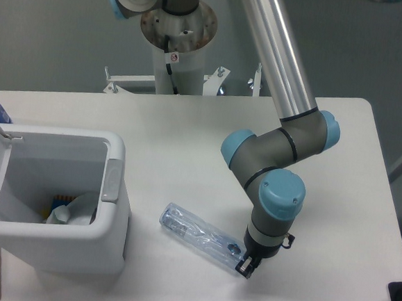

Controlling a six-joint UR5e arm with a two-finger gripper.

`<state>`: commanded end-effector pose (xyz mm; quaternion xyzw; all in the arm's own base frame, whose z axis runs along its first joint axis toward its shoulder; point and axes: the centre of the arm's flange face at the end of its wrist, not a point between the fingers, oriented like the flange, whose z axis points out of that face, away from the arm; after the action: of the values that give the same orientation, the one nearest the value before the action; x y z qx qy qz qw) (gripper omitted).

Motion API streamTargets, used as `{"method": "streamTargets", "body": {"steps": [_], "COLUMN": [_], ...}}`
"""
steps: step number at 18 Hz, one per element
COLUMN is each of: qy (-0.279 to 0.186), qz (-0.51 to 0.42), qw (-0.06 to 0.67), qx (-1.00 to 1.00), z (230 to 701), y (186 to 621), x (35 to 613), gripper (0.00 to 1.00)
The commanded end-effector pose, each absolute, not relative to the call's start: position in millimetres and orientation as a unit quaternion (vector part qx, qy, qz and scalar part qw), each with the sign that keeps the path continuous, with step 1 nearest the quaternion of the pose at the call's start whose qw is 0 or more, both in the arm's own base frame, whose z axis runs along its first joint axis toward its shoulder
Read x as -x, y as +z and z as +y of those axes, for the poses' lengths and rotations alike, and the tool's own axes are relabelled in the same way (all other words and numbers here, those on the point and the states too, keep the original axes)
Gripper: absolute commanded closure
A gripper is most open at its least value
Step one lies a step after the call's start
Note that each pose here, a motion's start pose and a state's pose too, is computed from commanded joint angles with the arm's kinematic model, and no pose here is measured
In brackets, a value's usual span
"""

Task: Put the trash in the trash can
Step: 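Lower the gripper around the bottle cap end and adjust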

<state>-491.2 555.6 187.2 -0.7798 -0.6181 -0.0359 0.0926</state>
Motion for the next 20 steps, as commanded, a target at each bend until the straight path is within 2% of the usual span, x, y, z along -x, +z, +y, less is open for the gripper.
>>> {"method": "streamTargets", "body": {"steps": [12, 16, 20], "qy": [-0.033, -0.027, -0.022], "qz": [-0.615, -0.613, -0.611], "qw": [0.108, 0.131, 0.146], "qx": [0.78, 0.779, 0.778], "z": [555.2, 557.3, 555.5], "y": [204.3, 232.9, 255.7], "x": [497.6, 502.3, 502.0], "gripper": [0.65, 0.66, 0.7]}}
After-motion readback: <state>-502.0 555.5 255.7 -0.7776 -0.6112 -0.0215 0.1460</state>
